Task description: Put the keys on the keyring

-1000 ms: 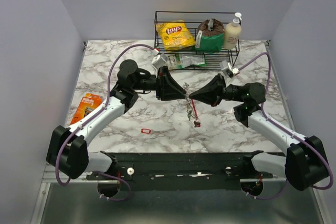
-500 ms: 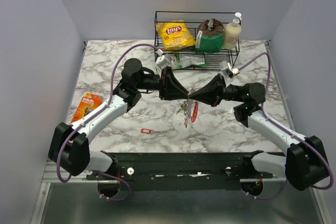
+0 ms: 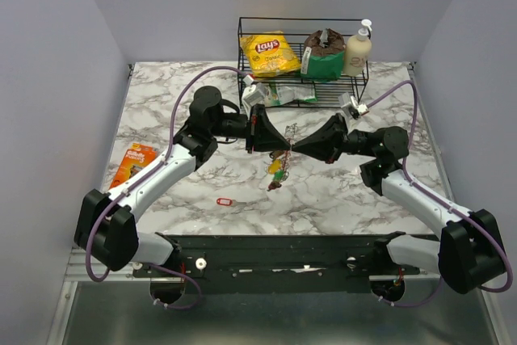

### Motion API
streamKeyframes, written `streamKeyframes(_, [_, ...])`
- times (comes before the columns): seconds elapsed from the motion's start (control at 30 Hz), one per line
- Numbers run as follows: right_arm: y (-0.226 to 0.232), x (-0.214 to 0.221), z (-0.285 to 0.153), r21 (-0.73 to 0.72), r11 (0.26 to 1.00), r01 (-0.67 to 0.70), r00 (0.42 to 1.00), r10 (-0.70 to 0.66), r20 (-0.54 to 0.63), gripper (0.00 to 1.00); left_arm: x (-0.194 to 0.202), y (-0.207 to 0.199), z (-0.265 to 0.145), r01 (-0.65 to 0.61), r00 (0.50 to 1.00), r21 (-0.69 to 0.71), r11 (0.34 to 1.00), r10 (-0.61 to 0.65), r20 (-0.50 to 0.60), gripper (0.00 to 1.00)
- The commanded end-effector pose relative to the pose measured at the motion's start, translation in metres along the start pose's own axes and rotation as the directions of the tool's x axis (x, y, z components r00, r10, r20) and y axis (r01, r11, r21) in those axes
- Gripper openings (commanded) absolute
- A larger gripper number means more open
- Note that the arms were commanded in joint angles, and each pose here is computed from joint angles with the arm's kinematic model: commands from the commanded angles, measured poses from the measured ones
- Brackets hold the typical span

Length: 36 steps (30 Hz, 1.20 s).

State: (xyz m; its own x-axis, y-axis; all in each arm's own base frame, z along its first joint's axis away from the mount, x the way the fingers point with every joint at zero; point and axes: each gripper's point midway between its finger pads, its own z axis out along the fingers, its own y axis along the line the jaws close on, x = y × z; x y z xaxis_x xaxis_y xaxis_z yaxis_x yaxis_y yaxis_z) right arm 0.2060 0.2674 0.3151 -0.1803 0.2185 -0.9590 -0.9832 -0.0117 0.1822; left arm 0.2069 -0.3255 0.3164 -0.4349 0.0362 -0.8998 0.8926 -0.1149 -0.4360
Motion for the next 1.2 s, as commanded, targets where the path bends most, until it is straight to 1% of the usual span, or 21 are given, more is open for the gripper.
streamKeyframes(0.0, [0.002, -0.010, 0.004, -0.013, 0.998, 0.057, 0.998, -0.057, 0.006, 0.10, -0.009, -0.008, 0.000, -0.042, 0.999, -0.039, 0.998, 0.041, -0.018, 0.00])
streamKeyframes(0.03, [0.000, -0.011, 0.005, -0.012, 0.998, 0.063, 0.998, -0.063, 0.001, 0.14, -0.006, -0.008, -0.002, -0.023, 0.999, -0.055, 0.998, 0.021, -0.031, 0.00])
streamKeyframes(0.1, [-0.001, -0.010, 0.005, -0.013, 0.998, 0.053, 0.998, -0.053, -0.014, 0.18, -0.010, -0.006, -0.004, -0.051, 0.998, -0.087, 0.995, 0.048, -0.034, 0.00])
streamKeyframes(0.13, [-0.001, -0.009, 0.005, -0.016, 0.998, 0.062, 0.998, -0.062, -0.021, 0.22, -0.008, -0.006, -0.006, -0.037, 0.999, -0.100, 0.994, 0.033, -0.043, 0.00])
streamKeyframes(0.2, [-0.002, -0.008, 0.006, -0.014, 0.999, 0.053, 0.998, -0.053, -0.035, 0.27, -0.010, -0.005, -0.007, -0.058, 0.998, -0.125, 0.990, 0.053, -0.045, 0.00])
streamKeyframes(0.23, [-0.003, -0.008, 0.005, -0.012, 0.997, 0.072, 0.997, -0.072, -0.038, 0.36, -0.008, -0.006, -0.008, -0.046, 0.998, -0.132, 0.990, 0.039, -0.056, 0.00])
streamKeyframes(0.3, [-0.005, -0.007, 0.004, 0.005, 0.998, 0.069, 0.997, -0.069, -0.047, 0.46, -0.010, -0.004, -0.010, -0.065, 0.997, -0.153, 0.986, 0.057, -0.060, 0.00])
streamKeyframes(0.33, [-0.006, -0.008, 0.004, 0.017, 0.995, 0.094, 0.995, -0.093, -0.043, 0.54, -0.008, -0.005, -0.012, -0.057, 0.997, -0.161, 0.985, 0.047, -0.067, 0.00])
streamKeyframes(0.4, [-0.003, -0.008, 0.002, 0.033, 0.994, 0.104, 0.994, -0.103, -0.045, 0.61, -0.010, -0.005, -0.013, -0.059, 0.996, -0.176, 0.983, 0.048, -0.069, 0.00])
streamKeyframes(0.43, [-0.006, -0.010, 0.001, 0.049, 0.990, 0.132, 0.991, -0.130, -0.043, 0.66, -0.007, -0.004, -0.014, -0.056, 0.996, -0.186, 0.981, 0.041, -0.083, 0.00])
streamKeyframes(0.5, [-0.005, -0.009, -0.001, 0.063, 0.989, 0.135, 0.990, -0.131, -0.059, 0.68, -0.010, -0.003, -0.016, -0.070, 0.994, -0.209, 0.975, 0.051, -0.094, 0.00])
streamKeyframes(0.57, [-0.006, -0.012, -0.002, 0.072, 0.984, 0.164, 0.985, -0.159, -0.068, 0.69, -0.003, 0.004, -0.021, -0.068, 0.991, -0.258, 0.964, 0.035, -0.133, 0.00])
streamKeyframes(0.6, [-0.007, -0.008, -0.003, 0.080, 0.986, 0.147, 0.986, -0.140, -0.086, 0.69, -0.007, 0.003, -0.021, -0.081, 0.989, -0.269, 0.960, 0.045, -0.140, 0.00])
streamKeyframes(0.63, [-0.007, -0.012, -0.002, 0.081, 0.982, 0.169, 0.983, -0.162, -0.091, 0.69, -0.002, 0.006, -0.023, -0.069, 0.987, -0.295, 0.953, 0.023, -0.159, 0.00])
streamKeyframes(0.7, [-0.009, -0.007, -0.003, 0.091, 0.985, 0.145, 0.984, -0.134, -0.119, 0.69, 0.000, 0.008, -0.026, -0.084, 0.982, -0.314, 0.946, 0.026, -0.185, 0.00])
streamKeyframes(0.73, [-0.011, -0.008, -0.003, 0.091, 0.983, 0.159, 0.981, -0.147, -0.127, 0.69, 0.001, 0.006, -0.026, -0.075, 0.980, -0.320, 0.944, 0.009, -0.201, 0.00])
streamKeyframes(0.8, [-0.013, -0.005, -0.004, 0.102, 0.985, 0.142, 0.981, -0.126, -0.150, 0.69, -0.002, 0.009, -0.028, -0.108, 0.974, -0.344, 0.933, 0.029, -0.226, 0.00])
streamKeyframes(0.83, [-0.016, -0.005, -0.005, 0.116, 0.980, 0.161, 0.977, -0.141, -0.161, 0.69, 0.005, 0.010, -0.031, -0.091, 0.968, -0.357, 0.930, -0.002, -0.252, 0.00])
streamKeyframes(0.9, [-0.020, -0.002, -0.007, 0.138, 0.978, 0.156, 0.975, -0.130, -0.181, 0.69, 0.005, 0.015, -0.035, -0.126, 0.960, -0.381, 0.916, 0.015, -0.281, 0.00])
streamKeyframes(0.93, [-0.022, -0.004, -0.008, 0.151, 0.973, 0.173, 0.972, -0.145, -0.184, 0.69, 0.013, 0.017, -0.038, -0.116, 0.951, -0.395, 0.911, -0.012, -0.308, 0.00])
streamKeyframes(1.17, [-0.027, -0.001, -0.005, 0.150, 0.978, 0.145, 0.974, -0.114, -0.197, 0.69, 0.030, 0.027, -0.050, -0.144, 0.910, -0.446, 0.884, -0.059, -0.411, 0.00])
